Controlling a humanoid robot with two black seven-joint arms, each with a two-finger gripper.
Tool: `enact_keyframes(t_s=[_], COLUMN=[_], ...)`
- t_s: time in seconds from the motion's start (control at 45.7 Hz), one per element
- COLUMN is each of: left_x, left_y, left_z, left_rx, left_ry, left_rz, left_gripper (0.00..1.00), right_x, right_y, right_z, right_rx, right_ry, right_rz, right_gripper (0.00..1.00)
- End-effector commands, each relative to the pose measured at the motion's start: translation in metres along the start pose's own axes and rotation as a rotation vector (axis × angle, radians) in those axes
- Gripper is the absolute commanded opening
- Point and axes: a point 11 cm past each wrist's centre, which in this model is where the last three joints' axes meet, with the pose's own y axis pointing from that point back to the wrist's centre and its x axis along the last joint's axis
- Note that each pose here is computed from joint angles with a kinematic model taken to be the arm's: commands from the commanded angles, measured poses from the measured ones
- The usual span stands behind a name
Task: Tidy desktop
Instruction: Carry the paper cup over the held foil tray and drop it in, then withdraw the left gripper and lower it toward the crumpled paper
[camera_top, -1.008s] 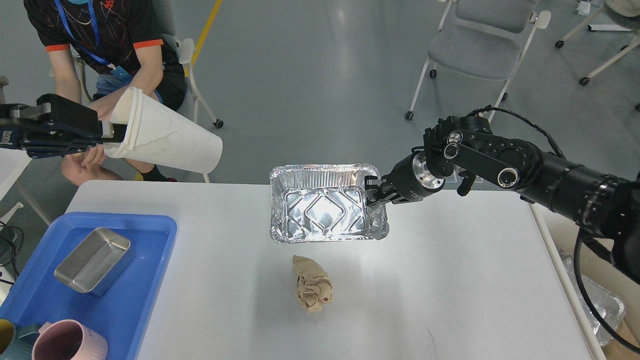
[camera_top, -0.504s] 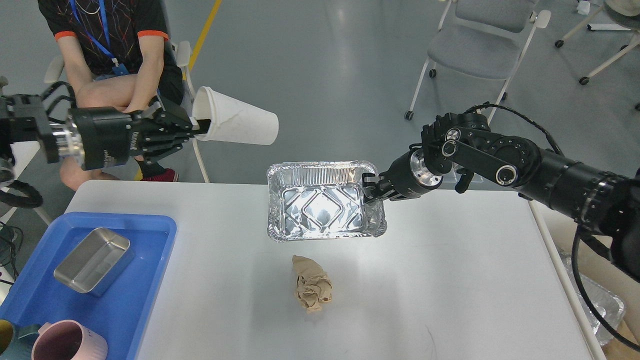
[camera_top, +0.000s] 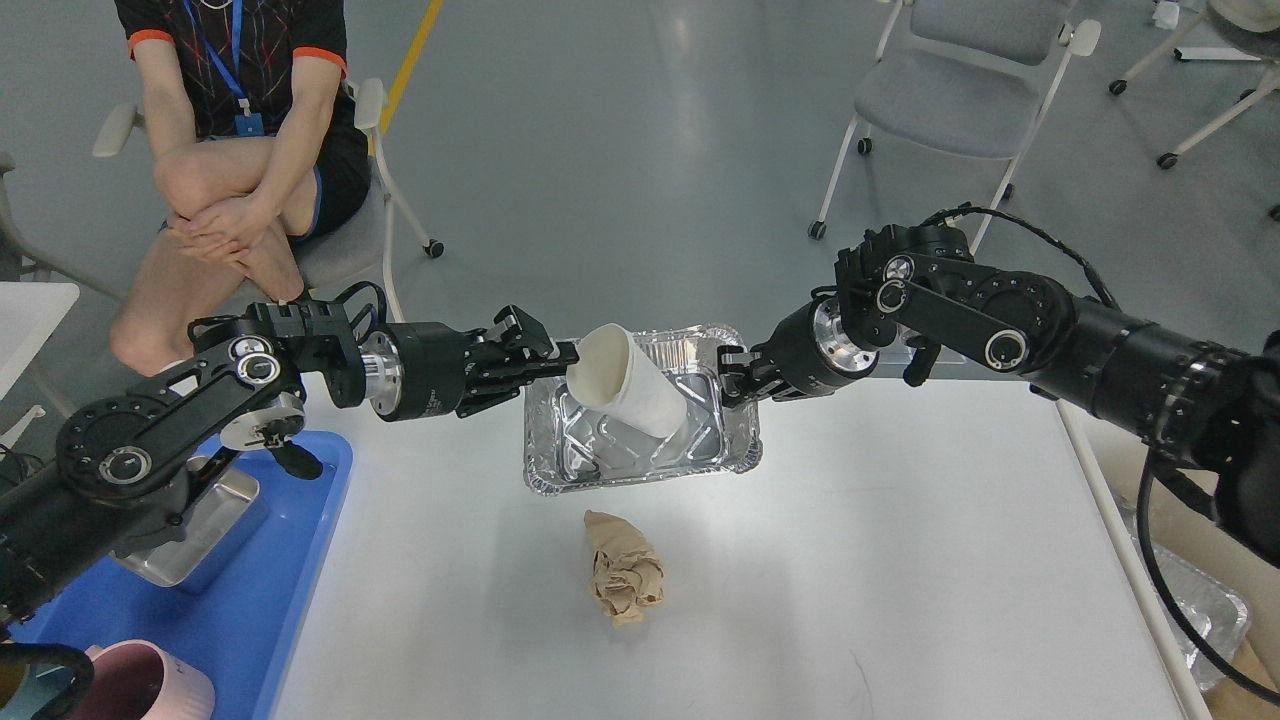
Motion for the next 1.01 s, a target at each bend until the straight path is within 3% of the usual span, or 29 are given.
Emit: enact_keyframes(t_s=[0.0,0.241,0.482,0.723,0.986], left_x=[-0.004,0.012,0.014,0.007,0.024], left_y=[-0.006,0.005,0.044,0.115,0.21], left_z=[0.008,0.041,0.06,0.057,0.018], left_rx=[-0.025,-0.07,-0.079,-0.019,0.194], left_ry=[0.006,-0.058,-0.179,-0.315,-0.305], left_rz=[-0.014,0.015,0.02,0.038,0.053], left_gripper=[0.82,0.87,0.87,0.87,0.87], right_x=[0.0,0.0,-0.005,-0.007,-0.007], right_y=[0.0,0.0,-0.004,-0.004,0.001], right_z=[0.0,0.001,0.007,0.018,0.033], right_rx=[0.001,0.0,-0.003,-0.013,-0.029], right_ry=[0.001,-0.001,-0.015,-0.036,-0.061], right_rz=[-0.001,-0.001,-0.009,-0.011,-0.003], right_gripper=[0.0,0.0,0.0,0.0,0.0])
